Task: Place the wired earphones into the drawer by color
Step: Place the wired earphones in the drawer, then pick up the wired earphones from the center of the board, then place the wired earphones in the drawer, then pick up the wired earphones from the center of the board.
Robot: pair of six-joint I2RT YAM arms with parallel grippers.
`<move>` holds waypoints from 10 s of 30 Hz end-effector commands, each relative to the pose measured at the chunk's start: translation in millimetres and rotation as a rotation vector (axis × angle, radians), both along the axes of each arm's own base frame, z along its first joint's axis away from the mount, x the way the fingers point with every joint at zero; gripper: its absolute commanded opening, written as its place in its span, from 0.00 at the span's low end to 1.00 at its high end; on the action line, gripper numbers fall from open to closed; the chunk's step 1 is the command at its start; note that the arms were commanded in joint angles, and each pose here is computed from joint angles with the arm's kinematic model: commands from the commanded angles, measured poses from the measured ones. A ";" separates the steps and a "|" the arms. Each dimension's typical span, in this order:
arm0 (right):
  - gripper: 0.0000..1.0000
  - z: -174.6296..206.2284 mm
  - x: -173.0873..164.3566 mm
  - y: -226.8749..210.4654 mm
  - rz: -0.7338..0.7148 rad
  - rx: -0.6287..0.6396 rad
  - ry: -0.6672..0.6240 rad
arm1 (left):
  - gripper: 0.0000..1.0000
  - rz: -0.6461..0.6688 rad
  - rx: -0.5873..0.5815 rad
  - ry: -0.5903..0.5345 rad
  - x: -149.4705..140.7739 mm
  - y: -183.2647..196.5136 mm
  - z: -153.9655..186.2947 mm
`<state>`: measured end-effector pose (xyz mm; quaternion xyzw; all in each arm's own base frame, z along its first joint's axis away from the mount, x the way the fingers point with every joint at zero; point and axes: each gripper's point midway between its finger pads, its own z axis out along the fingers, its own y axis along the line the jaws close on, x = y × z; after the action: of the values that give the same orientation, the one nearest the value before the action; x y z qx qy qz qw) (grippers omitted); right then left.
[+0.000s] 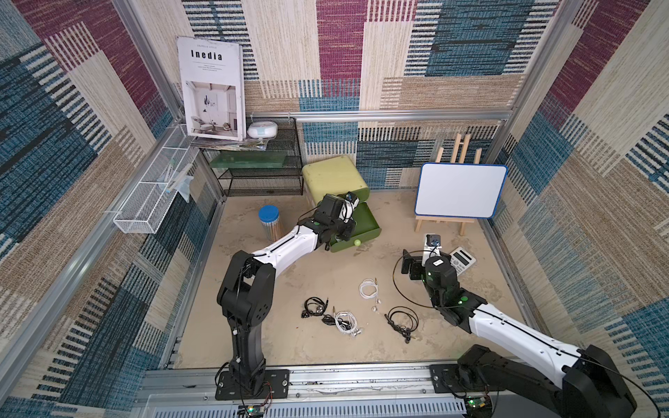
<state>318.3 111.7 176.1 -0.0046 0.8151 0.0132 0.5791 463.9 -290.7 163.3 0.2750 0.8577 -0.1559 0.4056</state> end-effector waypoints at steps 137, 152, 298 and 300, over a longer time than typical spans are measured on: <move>0.00 -71.9 -27.6 114.1 0.249 0.012 0.617 | 0.99 0.388 -0.126 -0.085 -199.8 170.0 -17.7; 0.00 8.5 9.7 109.9 0.192 -0.036 0.380 | 0.99 0.339 -0.135 -0.074 -201.7 161.8 -18.5; 0.64 -9.4 14.1 18.2 0.119 0.030 0.019 | 0.79 0.268 -0.146 0.529 -318.4 56.2 -91.0; 0.64 -8.3 13.6 18.1 0.120 0.032 0.015 | 0.78 0.260 -0.141 0.533 -319.6 50.5 -94.4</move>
<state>331.2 128.5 161.8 -0.0458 0.8248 0.0541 0.5610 139.4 -232.9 66.7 0.0921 0.9517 -0.2239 0.1888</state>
